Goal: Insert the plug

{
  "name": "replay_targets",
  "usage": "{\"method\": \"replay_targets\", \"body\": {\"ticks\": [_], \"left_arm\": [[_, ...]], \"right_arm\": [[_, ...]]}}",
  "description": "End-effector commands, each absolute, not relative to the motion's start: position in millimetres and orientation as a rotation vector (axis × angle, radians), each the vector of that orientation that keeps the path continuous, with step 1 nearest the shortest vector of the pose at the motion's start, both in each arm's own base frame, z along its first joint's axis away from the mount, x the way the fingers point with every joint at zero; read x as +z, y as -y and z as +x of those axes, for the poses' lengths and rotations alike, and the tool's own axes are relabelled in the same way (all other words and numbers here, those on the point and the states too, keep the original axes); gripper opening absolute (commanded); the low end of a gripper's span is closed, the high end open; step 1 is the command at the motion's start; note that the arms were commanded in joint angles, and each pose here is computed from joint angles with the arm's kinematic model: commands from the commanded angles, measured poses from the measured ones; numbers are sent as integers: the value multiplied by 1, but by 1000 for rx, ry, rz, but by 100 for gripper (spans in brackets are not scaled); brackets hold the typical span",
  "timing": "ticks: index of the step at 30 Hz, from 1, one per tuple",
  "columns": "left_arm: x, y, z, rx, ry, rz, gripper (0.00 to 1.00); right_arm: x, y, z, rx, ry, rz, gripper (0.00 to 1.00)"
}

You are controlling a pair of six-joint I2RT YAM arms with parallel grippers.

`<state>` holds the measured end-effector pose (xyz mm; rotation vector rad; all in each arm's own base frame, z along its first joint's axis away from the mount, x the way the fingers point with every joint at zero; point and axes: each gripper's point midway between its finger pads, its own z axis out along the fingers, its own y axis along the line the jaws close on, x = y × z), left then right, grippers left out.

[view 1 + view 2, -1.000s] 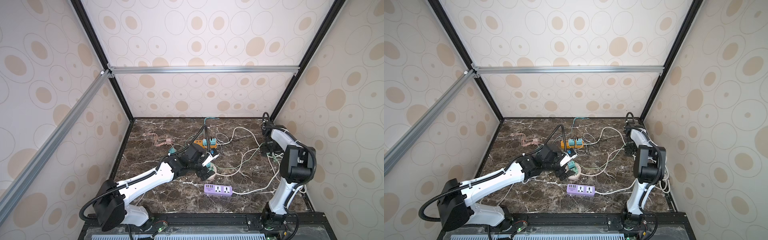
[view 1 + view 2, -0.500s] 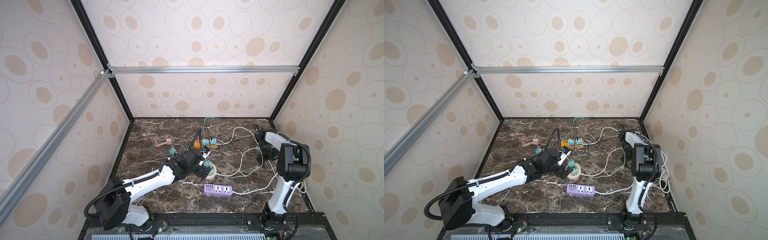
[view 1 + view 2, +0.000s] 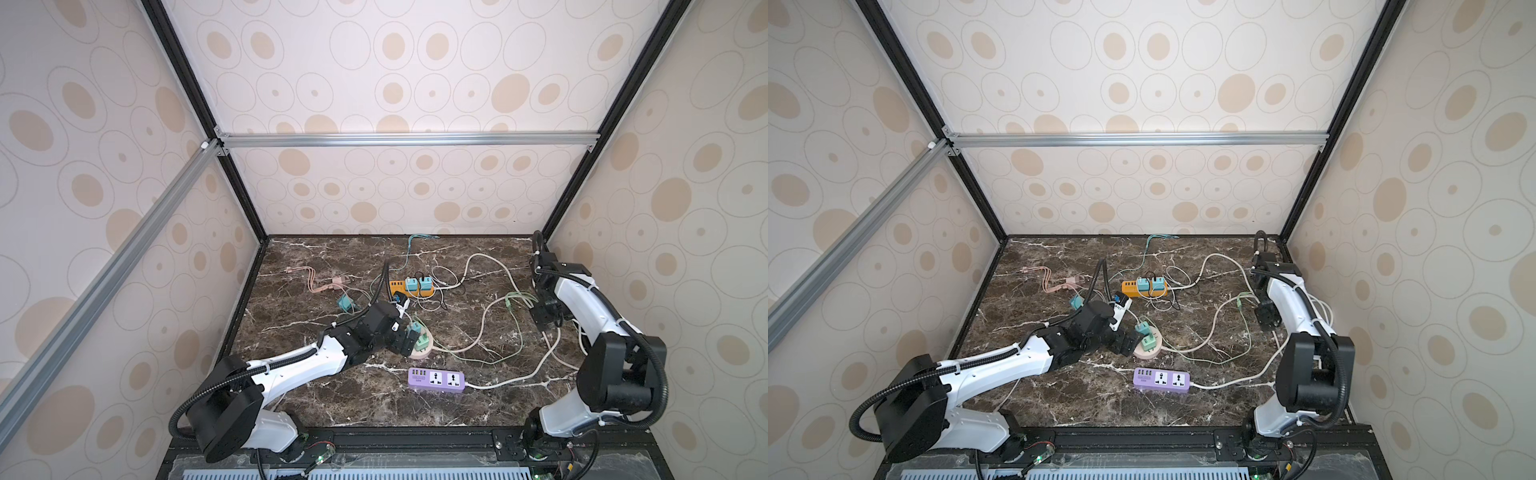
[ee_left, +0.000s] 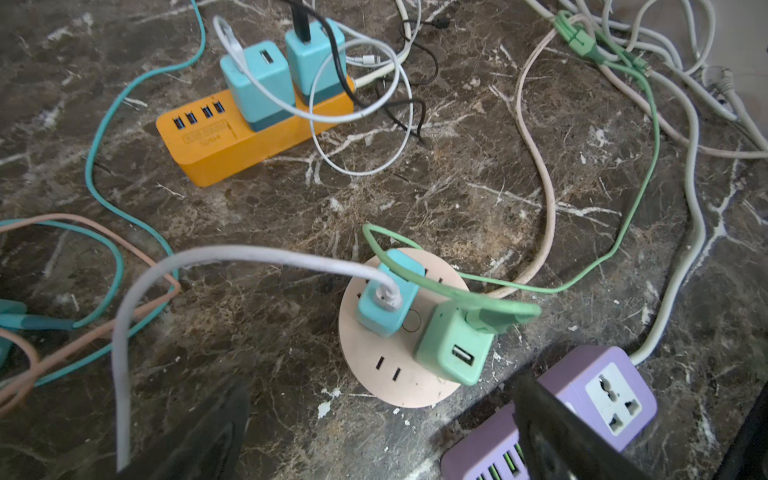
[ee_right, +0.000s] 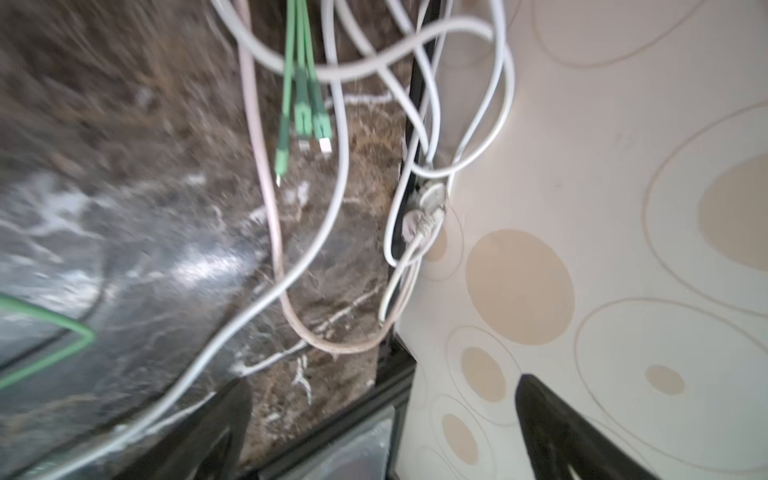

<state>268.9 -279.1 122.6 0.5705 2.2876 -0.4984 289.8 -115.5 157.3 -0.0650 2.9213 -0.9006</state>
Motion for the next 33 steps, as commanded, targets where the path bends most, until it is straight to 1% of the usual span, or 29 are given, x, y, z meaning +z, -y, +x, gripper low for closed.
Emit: {"method": "replay_targets", "body": {"ticks": [1, 5, 7, 8, 9, 11, 14, 15, 19, 22, 24, 25, 26, 27, 30, 33], "left_arm": [[123, 277, 268, -565, -2313, 441, 98], [114, 266, 263, -585, -2351, 328, 98], [104, 261, 258, -591, -2381, 300, 98], [98, 259, 255, -590, -2400, 292, 98], [93, 259, 253, -592, -2414, 294, 98], [86, 263, 249, -622, -2436, 312, 98], [76, 270, 247, -659, -2463, 316, 98], [73, 272, 248, -664, -2464, 309, 98], [65, 270, 259, -608, -2467, 263, 99], [59, 268, 265, -584, -2467, 249, 98], [51, 264, 268, -542, -2483, 237, 98], [47, 261, 269, -519, -2491, 227, 98], [44, 257, 271, -498, -2493, 215, 99], [42, 255, 274, -483, -2492, 203, 98], [36, 247, 285, -441, -2490, 171, 98], [34, 245, 300, -393, -2487, 174, 99]], "right_arm": [[182, 53, 318, -407, -2718, 75, 100], [192, -47, 336, 230, -2500, 11, 96], [193, -89, 336, 464, -2414, -60, 92], [194, -105, 336, 536, -2374, -78, 88], [192, -120, 334, 596, -2347, -108, 85], [191, -156, 328, 714, -2279, -264, 81], [180, -196, 316, 754, -2238, -504, 81], [175, -205, 315, 752, -2236, -545, 80], [166, -251, 296, 871, -2185, -761, 81], [159, -272, 292, 902, -2174, -813, 81], [152, -277, 298, 860, -2191, -787, 79], [145, -275, 305, 801, -2220, -738, 76], [141, -273, 311, 775, -2236, -689, 70], [137, -271, 316, 760, -2250, -646, 67], [133, -272, 323, 776, -2249, -564, 59], [132, -266, 336, 726, -2245, -461, 48]]}}
